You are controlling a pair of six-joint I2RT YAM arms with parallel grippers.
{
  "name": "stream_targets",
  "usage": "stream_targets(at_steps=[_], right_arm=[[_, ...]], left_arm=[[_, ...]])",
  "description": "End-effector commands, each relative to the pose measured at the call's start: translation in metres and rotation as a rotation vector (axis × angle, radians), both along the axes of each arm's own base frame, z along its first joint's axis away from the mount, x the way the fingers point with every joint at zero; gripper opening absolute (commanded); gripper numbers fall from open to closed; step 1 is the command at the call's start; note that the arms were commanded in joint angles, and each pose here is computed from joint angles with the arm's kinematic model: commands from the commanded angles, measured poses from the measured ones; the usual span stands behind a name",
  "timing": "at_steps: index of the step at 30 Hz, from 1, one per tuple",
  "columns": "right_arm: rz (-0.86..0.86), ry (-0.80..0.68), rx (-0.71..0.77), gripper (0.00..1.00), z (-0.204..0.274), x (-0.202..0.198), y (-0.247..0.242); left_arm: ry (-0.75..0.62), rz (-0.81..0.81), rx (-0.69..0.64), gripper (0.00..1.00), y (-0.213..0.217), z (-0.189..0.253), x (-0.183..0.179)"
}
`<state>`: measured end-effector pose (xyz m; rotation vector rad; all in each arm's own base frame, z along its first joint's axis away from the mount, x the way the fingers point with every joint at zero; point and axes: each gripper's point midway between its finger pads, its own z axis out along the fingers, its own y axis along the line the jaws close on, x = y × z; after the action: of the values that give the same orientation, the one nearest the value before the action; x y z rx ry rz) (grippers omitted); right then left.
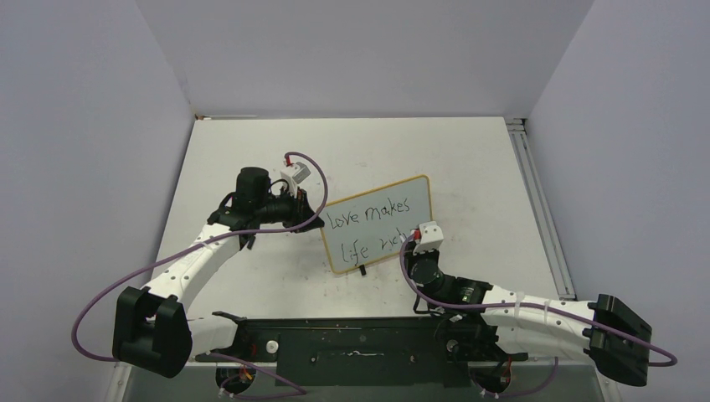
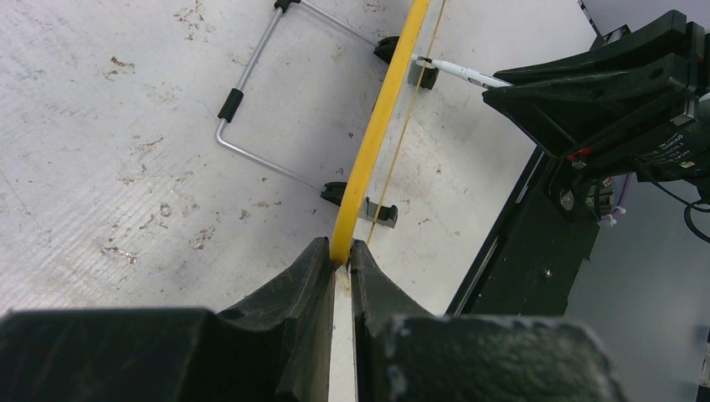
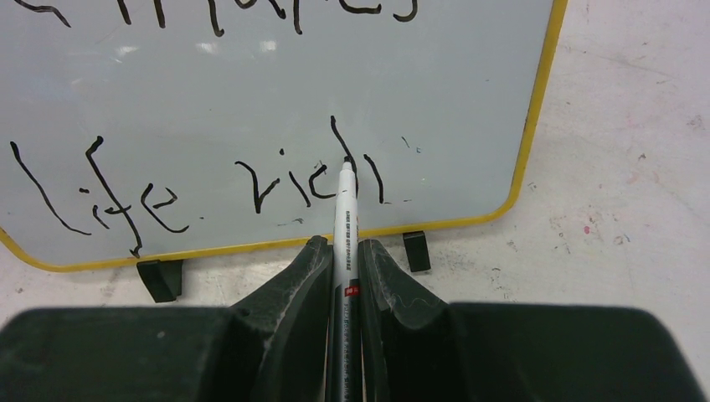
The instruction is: Write a sentence on the whiteboard
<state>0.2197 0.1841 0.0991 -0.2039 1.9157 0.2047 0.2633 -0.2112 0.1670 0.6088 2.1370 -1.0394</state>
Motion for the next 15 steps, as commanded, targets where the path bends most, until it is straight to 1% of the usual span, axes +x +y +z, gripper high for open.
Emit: stream_targets(at_steps=[1,15], right_arm=[[-0.056,-0.049,0.053,0.05,0.0224,0.0114,0.0001],[-0.079,-0.037,0.038,0.05,0.0164,0.0123,-0.0059]], left_arm=[[-0.040,0.001,-0.016,0.00,-0.0027,0.0149,0.0042],[-0.039,0.001,-0.017,0.00,-0.0025,0.0145,0.0039]])
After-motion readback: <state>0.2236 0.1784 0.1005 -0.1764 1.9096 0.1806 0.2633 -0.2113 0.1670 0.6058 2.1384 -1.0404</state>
